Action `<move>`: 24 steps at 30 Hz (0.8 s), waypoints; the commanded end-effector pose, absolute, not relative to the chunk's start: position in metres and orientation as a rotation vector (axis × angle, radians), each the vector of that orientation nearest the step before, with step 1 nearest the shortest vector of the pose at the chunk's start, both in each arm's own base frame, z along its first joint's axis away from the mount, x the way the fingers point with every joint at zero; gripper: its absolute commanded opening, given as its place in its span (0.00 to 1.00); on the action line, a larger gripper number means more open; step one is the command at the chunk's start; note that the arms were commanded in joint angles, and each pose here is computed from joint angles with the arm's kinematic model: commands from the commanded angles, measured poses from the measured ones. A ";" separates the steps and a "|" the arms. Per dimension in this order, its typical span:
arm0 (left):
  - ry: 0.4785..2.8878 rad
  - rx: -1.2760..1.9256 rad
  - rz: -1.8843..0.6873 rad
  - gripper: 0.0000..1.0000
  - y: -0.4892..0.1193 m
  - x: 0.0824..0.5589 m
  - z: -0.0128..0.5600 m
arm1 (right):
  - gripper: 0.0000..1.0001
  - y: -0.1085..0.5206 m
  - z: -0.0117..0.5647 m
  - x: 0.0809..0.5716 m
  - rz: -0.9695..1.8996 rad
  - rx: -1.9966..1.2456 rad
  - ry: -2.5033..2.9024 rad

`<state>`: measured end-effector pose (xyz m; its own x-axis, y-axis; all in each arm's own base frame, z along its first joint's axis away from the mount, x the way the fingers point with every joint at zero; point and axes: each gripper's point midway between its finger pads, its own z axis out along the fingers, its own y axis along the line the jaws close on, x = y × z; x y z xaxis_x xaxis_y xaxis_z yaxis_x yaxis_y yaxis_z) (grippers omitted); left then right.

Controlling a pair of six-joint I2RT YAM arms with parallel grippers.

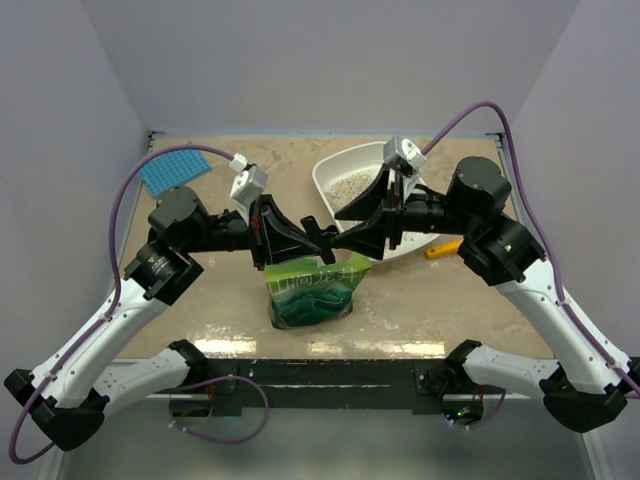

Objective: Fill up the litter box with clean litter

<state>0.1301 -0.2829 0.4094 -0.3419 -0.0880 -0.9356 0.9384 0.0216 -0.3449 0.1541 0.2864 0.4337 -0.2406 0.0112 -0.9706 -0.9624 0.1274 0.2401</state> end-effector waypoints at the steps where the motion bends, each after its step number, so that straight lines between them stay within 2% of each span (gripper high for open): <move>1: 1.320 0.961 -1.461 0.00 -0.277 0.120 0.433 | 0.61 0.284 0.451 0.146 1.292 -1.001 1.377; 24: 1.291 0.962 -1.470 0.00 -0.281 0.124 0.438 | 0.59 0.293 0.444 0.139 1.401 -1.041 1.360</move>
